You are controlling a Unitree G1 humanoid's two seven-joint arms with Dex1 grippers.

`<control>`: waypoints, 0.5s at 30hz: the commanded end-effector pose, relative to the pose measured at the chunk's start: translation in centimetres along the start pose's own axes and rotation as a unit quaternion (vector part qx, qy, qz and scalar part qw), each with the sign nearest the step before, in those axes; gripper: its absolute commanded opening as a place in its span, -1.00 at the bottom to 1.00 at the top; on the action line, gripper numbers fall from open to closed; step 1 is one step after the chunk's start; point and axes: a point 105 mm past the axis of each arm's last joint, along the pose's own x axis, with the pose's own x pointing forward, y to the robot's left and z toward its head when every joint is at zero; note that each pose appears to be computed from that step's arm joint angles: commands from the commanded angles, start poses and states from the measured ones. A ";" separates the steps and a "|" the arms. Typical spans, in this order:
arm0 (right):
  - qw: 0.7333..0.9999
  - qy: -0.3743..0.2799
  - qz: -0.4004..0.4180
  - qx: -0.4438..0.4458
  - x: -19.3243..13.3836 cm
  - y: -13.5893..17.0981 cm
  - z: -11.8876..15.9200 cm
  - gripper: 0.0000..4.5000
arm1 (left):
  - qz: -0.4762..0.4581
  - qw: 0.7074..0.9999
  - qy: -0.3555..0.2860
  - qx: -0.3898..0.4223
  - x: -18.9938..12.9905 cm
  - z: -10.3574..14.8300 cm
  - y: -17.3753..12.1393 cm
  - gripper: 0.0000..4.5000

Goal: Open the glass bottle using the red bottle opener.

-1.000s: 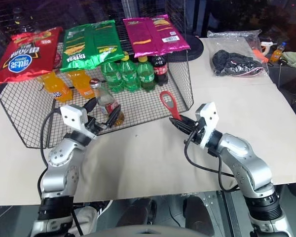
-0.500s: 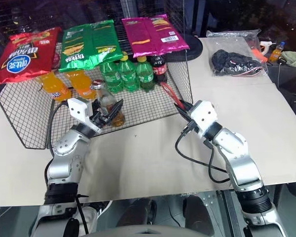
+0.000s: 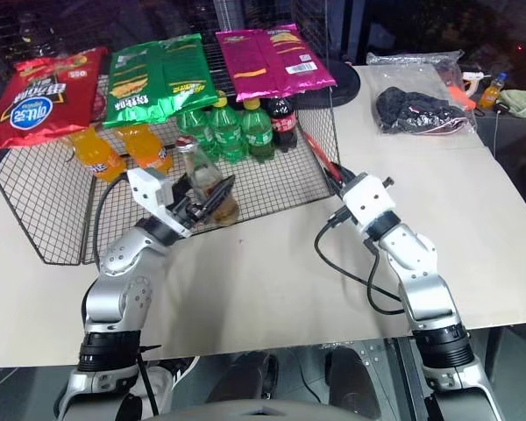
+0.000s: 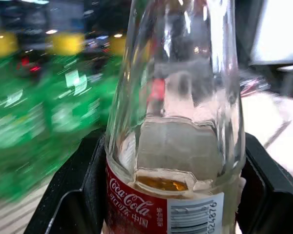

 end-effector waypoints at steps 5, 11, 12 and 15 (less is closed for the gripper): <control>0.998 -0.029 -0.043 -0.022 0.2 -1.6 1.1 -1.00 | -0.095 0.995 -0.010 0.007 1.1 -0.7 -4.4 0.16; 0.998 -0.028 -0.054 -0.025 0.0 -1.9 1.0 -1.00 | -0.117 0.993 -0.020 -0.008 1.7 -2.0 -5.5 0.16; 0.998 -0.028 -0.056 -0.025 0.0 -1.9 1.0 -1.00 | -0.119 0.993 -0.022 -0.007 1.6 -2.1 -5.5 0.16; 0.998 -0.027 -0.058 -0.026 -0.2 -1.9 1.0 -1.00 | -0.125 0.992 -0.033 -0.004 1.4 -2.0 -5.7 0.16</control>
